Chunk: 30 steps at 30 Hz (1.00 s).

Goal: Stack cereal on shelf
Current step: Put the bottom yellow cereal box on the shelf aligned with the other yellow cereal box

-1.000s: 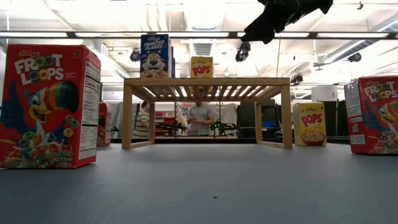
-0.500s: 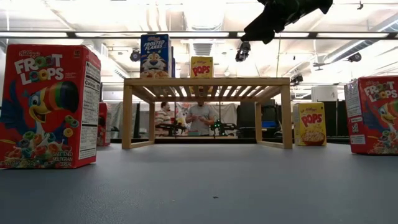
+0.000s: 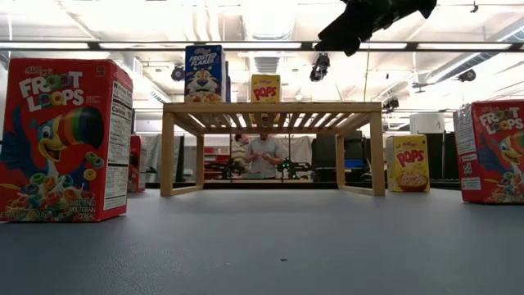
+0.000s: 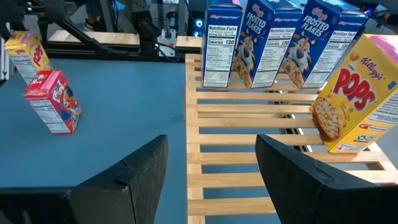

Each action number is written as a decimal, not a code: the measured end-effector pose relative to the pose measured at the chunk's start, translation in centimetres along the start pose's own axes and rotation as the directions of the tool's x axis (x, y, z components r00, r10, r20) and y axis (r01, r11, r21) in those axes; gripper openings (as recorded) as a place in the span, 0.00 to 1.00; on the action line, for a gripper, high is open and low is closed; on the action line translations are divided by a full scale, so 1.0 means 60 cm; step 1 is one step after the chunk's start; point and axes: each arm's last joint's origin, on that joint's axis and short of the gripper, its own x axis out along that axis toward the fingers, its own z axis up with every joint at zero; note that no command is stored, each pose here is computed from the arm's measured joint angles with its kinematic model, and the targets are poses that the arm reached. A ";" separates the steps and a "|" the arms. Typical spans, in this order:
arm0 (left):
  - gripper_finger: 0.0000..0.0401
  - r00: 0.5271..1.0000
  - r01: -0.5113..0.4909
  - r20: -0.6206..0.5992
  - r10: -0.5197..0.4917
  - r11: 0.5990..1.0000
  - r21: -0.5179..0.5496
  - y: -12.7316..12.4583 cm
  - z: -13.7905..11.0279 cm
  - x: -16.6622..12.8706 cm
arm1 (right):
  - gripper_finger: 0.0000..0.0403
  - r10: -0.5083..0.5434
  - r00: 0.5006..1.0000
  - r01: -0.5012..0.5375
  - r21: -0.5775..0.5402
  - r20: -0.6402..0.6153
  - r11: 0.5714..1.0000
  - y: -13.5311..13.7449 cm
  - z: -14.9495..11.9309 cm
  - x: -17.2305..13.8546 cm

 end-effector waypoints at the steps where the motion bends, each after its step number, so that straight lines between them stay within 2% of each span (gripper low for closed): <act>1: 0.68 1.000 -0.001 0.004 0.001 1.000 0.003 0.001 -0.004 0.001 | 0.58 0.000 1.000 0.000 0.002 0.001 1.000 0.000 0.000 0.000; 6: 0.63 1.000 -0.002 0.028 0.002 1.000 0.001 0.007 -0.015 0.012 | 0.58 -0.001 1.000 0.001 0.002 0.001 1.000 0.000 0.000 0.000; 23: 0.45 0.999 0.017 0.029 -0.017 1.000 0.010 0.003 -0.014 0.007 | 0.58 -0.003 1.000 0.003 0.018 0.009 1.000 0.000 0.002 0.000; 30: 0.41 0.998 0.033 0.046 -0.033 0.999 -0.005 0.003 -0.011 0.003 | 0.58 -0.002 1.000 0.002 0.018 0.009 1.000 0.000 0.001 0.000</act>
